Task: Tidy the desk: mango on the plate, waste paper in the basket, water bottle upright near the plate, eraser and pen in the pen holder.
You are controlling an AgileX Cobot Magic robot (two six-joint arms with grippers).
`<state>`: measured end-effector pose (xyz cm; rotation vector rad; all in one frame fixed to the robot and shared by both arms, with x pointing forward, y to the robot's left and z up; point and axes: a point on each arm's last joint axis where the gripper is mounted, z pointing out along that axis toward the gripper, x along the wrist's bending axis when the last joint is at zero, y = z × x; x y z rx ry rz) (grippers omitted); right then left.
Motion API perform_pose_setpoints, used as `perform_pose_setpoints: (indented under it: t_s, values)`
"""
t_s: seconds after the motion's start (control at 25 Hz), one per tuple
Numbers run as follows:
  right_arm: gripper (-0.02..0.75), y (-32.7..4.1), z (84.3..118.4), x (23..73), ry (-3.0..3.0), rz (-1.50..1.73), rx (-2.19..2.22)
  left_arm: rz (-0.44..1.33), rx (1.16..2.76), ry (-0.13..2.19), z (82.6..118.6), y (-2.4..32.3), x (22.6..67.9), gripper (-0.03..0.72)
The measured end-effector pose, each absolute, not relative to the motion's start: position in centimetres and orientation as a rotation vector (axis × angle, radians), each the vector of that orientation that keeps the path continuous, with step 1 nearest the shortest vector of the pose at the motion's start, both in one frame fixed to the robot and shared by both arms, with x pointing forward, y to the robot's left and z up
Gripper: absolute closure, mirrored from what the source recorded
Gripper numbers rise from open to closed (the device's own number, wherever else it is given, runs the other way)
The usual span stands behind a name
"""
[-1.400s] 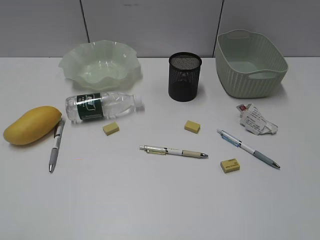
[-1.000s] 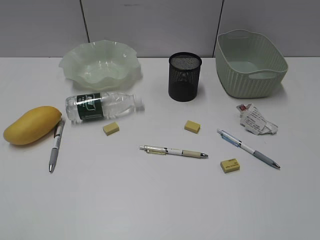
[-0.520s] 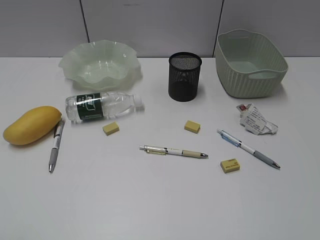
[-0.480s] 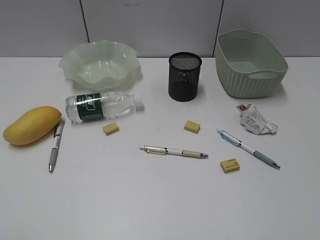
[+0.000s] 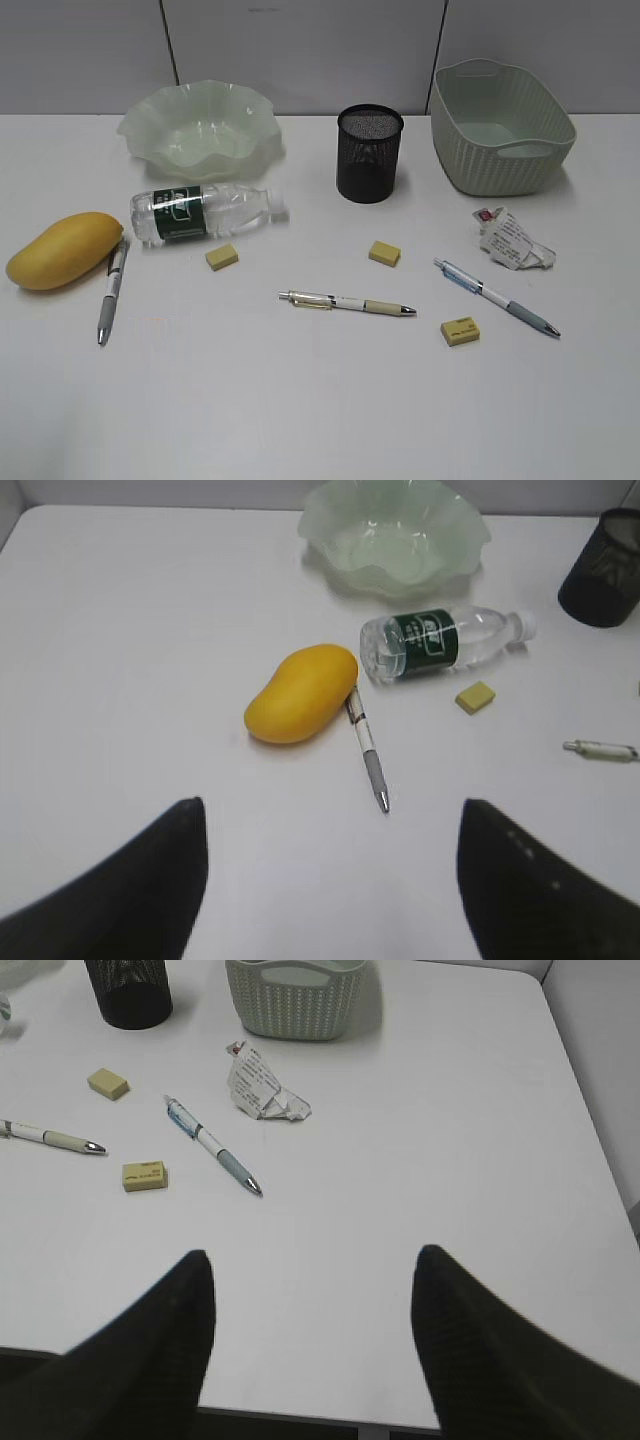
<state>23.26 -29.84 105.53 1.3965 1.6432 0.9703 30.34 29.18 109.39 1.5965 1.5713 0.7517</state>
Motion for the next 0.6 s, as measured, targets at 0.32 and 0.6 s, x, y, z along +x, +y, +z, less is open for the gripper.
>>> perform_pose_setpoints:
  t_s: [0.32,0.6]
  values:
    - [0.243,-29.8,105.5,23.3,1.643,0.97,1.396,0.482,1.892,1.799,107.2,28.7,38.5,0.101]
    - [0.243,-29.8,105.5,23.3,1.643,0.97,1.396,0.354,2.163,1.811,105.1,28.6,44.2,0.101]
